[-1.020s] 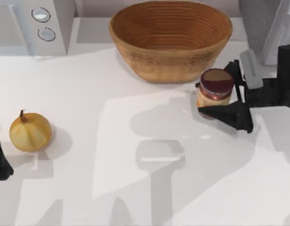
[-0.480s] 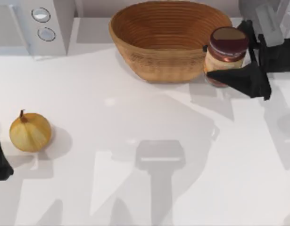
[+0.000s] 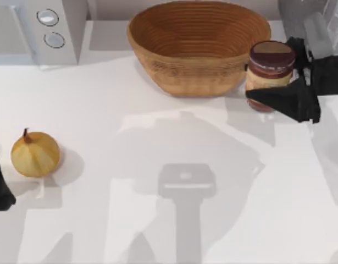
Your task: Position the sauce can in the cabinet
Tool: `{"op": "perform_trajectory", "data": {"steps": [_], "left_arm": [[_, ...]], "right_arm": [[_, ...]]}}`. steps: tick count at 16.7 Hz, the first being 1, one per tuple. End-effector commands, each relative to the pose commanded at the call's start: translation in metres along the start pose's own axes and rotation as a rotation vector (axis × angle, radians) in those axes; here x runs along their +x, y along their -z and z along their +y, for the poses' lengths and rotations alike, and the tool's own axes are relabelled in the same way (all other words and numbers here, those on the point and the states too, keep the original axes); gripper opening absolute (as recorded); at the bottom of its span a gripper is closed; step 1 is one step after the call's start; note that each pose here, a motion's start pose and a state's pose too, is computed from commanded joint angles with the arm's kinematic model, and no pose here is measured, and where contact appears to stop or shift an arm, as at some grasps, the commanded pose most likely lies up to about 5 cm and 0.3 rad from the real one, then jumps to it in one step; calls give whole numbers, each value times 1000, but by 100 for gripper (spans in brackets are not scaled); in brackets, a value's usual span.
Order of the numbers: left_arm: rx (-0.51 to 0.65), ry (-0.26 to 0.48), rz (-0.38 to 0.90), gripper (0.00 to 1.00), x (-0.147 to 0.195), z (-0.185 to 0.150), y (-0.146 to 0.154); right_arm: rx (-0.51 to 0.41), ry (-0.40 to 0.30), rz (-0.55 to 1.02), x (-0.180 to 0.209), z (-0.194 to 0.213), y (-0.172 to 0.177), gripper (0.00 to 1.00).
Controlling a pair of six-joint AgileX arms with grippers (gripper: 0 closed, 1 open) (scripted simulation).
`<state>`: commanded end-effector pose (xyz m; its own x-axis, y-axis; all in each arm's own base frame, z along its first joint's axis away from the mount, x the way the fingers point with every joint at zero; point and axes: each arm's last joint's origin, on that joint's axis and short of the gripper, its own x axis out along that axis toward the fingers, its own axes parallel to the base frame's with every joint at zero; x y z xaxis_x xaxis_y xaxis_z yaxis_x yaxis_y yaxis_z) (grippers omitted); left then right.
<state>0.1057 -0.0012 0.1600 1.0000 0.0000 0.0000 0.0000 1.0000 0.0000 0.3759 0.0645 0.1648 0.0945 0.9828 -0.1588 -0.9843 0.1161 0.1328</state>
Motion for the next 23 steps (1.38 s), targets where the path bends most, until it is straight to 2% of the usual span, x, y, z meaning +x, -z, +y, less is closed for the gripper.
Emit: {"op": "perform_trajectory", "data": {"steps": [2, 4, 9, 14, 17, 19, 23], "left_arm": [[0, 0, 0, 100, 0, 0, 0], [0, 0, 0, 100, 0, 0, 0], [0, 0, 0, 100, 0, 0, 0], [0, 0, 0, 100, 0, 0, 0], [0, 0, 0, 100, 0, 0, 0], [0, 0, 0, 100, 0, 0, 0], [0, 0, 0, 100, 0, 0, 0]], "right_arm": [[71, 81, 47, -8, 22, 1, 0], [79, 167, 80, -16, 48, -10, 0], [-16, 475, 106, -43, 120, -44, 0], [-180, 741, -4, -69, 187, -73, 0], [-198, 973, -60, -81, 229, -50, 0], [-137, 1118, -82, -84, 246, -17, 0], [-8, 1342, -142, -86, 257, 39, 0]]}}
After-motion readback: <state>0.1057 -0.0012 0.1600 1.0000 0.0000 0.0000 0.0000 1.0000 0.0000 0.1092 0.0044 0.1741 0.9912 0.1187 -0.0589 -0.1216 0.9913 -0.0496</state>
